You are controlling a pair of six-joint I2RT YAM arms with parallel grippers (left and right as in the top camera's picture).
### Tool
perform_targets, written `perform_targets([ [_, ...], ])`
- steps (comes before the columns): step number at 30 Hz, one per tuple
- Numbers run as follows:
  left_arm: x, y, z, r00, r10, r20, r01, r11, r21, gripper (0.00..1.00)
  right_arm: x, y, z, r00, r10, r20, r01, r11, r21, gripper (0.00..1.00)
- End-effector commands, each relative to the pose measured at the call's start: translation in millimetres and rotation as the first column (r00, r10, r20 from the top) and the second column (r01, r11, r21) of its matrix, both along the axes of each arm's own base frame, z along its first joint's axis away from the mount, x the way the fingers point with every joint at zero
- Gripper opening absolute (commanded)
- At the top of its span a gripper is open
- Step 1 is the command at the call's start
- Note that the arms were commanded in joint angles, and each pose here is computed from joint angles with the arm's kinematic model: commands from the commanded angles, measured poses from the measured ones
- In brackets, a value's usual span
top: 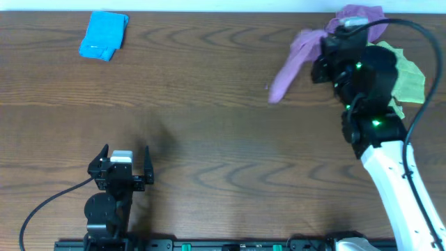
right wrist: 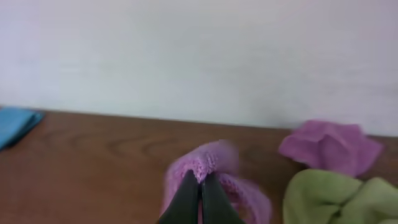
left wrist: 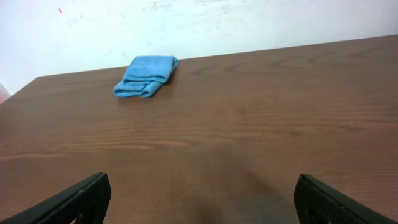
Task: Fold the cloth
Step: 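Lift the purple cloth with the right gripper and carry it left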
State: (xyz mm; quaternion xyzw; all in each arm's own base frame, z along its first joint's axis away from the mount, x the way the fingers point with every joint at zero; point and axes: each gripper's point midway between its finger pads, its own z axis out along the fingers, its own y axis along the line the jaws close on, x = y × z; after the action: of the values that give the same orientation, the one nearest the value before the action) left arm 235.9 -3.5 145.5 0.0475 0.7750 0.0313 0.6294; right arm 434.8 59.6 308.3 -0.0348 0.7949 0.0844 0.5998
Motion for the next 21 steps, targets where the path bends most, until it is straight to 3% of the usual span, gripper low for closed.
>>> perform_targets([
  [1, 0, 4, -15, 0.999, 0.025, -0.032, -0.026, 1.000, -0.010, 0.95, -4, 22, 31, 0.992, 0.107, 0.060, -0.110, 0.993, 0.051, 0.01],
  [4, 0, 4, -15, 0.999, 0.025, -0.032, -0.026, 1.000, -0.010, 0.95, -21, 66, 28, 0.952, 0.303, 0.041, -0.305, 0.948, 0.089, 0.02],
  [7, 0, 4, -15, 0.999, 0.025, -0.032, -0.026, 1.000, -0.010, 0.95, -62, 135, 13, 0.811, 0.584, -0.021, -0.573, 0.802, 0.165, 0.05],
  [8, 0, 4, -15, 0.999, 0.025, -0.032, -0.026, 1.000, -0.010, 0.95, -77, 155, 6, 0.754, 0.655, -0.047, -0.638, 0.747, 0.187, 0.21],
  [10, 0, 4, -15, 0.999, 0.025, -0.032, -0.026, 1.000, -0.010, 0.95, -97, 179, -11, 0.689, 0.717, -0.106, -0.696, 0.695, 0.177, 0.83],
  [11, 0, 4, -15, 0.999, 0.025, -0.032, -0.026, 1.000, -0.010, 0.95, -105, 187, -19, 0.662, 0.738, -0.129, -0.723, 0.675, 0.150, 0.99],
  [16, 0, 4, -15, 0.999, 0.025, -0.032, -0.026, 1.000, -0.010, 0.95, -107, 189, -30, 0.668, 0.724, -0.172, -0.714, 0.689, 0.123, 0.99],
  [21, 0, 4, -15, 0.999, 0.025, -0.032, -0.026, 1.000, -0.010, 0.95, -95, 159, -68, 0.744, 0.588, -0.317, -0.622, 0.783, -0.010, 0.99],
])
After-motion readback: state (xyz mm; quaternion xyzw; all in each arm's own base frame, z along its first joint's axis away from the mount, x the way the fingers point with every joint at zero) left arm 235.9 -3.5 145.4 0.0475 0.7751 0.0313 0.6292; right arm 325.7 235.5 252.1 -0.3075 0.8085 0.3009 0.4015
